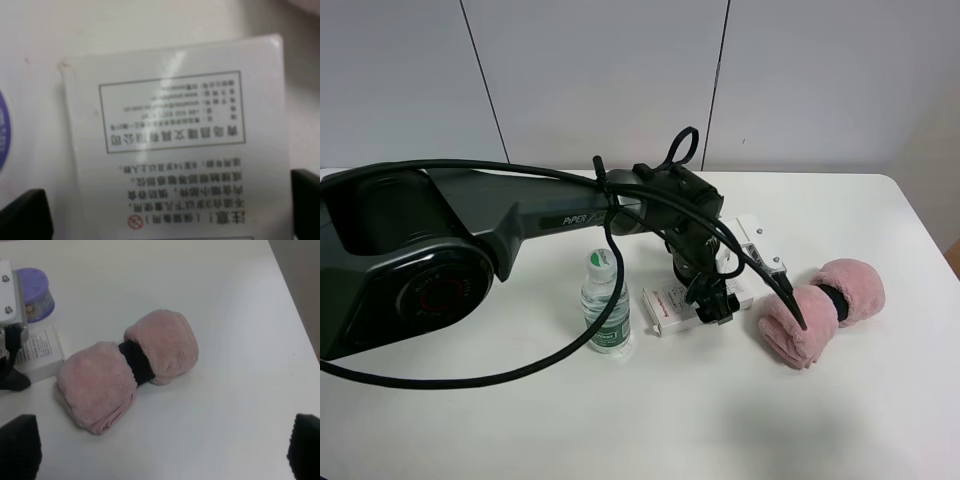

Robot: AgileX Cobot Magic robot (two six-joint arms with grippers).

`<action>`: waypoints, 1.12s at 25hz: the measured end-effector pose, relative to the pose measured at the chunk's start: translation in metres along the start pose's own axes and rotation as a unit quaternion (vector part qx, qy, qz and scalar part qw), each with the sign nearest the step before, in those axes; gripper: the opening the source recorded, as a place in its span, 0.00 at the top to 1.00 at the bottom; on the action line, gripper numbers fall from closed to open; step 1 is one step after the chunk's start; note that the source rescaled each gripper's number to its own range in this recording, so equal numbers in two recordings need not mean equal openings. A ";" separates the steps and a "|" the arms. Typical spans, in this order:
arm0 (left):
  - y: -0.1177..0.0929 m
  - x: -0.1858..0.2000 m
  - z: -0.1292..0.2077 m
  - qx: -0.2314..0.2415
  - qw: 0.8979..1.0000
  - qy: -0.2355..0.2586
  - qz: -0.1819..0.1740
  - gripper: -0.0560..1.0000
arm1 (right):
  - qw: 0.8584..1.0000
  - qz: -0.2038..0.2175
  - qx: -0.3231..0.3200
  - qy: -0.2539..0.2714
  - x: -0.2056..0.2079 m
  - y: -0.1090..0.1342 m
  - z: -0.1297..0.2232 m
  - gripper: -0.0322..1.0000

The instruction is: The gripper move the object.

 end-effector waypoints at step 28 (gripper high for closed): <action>0.249 0.300 0.090 0.328 0.891 -0.168 -0.266 0.02 | 1.000 0.000 0.000 0.000 0.000 0.000 0.000 0.00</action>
Point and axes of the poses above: a point on each arm's last joint axis where the gripper is mounted, x pointing back along that axis away from the gripper, y along the wrist's bending axis when the last joint is at zero, z = x × y, the point moved 10 cm from there along -x, pointing out along that axis toward the gripper, and after that the axes turned 6 degrees about -x, right-handed, at the moved point
